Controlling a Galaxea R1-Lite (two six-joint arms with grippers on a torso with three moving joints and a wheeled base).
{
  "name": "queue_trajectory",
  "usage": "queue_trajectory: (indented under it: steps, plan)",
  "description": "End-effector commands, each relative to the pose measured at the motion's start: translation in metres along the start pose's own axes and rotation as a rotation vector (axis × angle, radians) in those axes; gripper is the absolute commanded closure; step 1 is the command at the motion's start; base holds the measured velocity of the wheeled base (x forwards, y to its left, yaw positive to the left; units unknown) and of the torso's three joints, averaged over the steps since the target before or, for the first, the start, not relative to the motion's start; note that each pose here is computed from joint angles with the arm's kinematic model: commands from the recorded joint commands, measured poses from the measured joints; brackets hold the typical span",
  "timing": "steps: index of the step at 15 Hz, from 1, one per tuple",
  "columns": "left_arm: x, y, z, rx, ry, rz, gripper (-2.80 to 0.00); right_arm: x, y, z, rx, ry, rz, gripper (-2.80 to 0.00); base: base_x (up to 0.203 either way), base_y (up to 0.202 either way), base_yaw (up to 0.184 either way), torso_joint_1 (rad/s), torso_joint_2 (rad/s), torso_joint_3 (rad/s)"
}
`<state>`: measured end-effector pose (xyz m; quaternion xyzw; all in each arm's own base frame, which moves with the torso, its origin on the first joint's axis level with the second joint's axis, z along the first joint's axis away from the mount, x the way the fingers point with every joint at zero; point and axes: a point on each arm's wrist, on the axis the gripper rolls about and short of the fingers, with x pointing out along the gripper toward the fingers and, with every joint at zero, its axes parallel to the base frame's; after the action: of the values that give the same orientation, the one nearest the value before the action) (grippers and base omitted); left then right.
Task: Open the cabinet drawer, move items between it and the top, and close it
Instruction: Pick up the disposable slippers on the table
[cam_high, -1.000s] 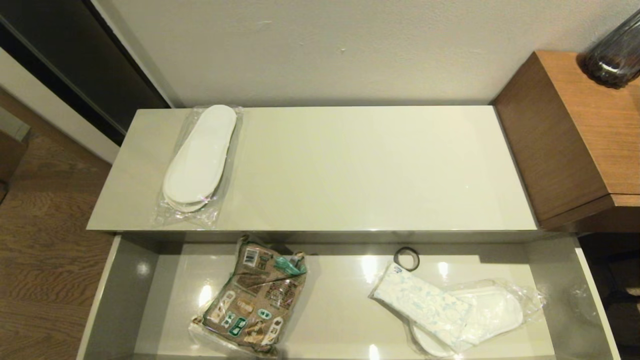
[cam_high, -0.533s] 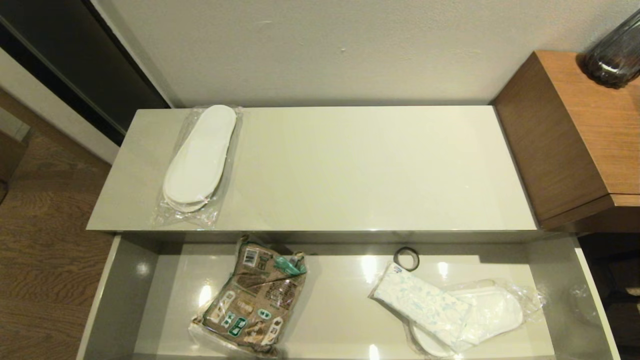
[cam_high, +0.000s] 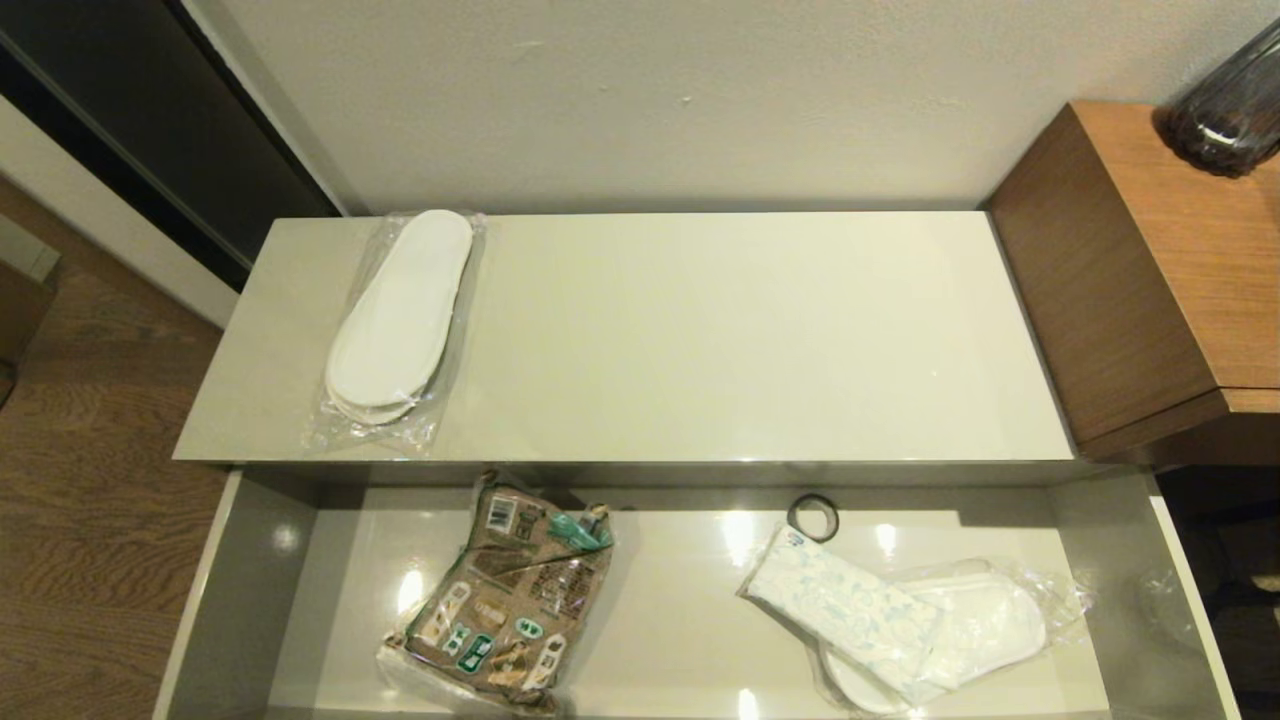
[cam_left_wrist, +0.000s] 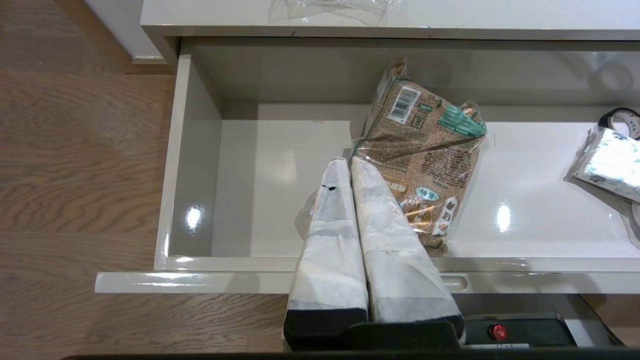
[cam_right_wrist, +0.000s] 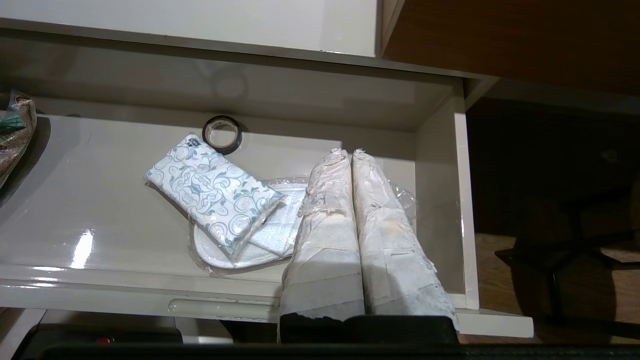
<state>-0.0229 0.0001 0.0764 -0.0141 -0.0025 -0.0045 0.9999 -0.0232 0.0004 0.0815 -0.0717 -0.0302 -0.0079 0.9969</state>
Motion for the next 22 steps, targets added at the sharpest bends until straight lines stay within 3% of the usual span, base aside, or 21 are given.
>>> queue_trajectory:
  steps: [1,22]
  plan:
    - [0.0001,0.0000,0.0001,0.001,0.001,0.000,0.00,0.0001,0.0000,0.0001,-0.001,0.000,0.001,0.00,0.000,0.000,0.000,0.000,0.00,0.000]
    - [0.0001,0.0000,-0.0003,0.007,0.004,0.003,0.00,0.0001,0.0000,0.0001,-0.001,0.000,0.001,0.00,0.000,0.000,0.000,0.000,0.00,0.000]
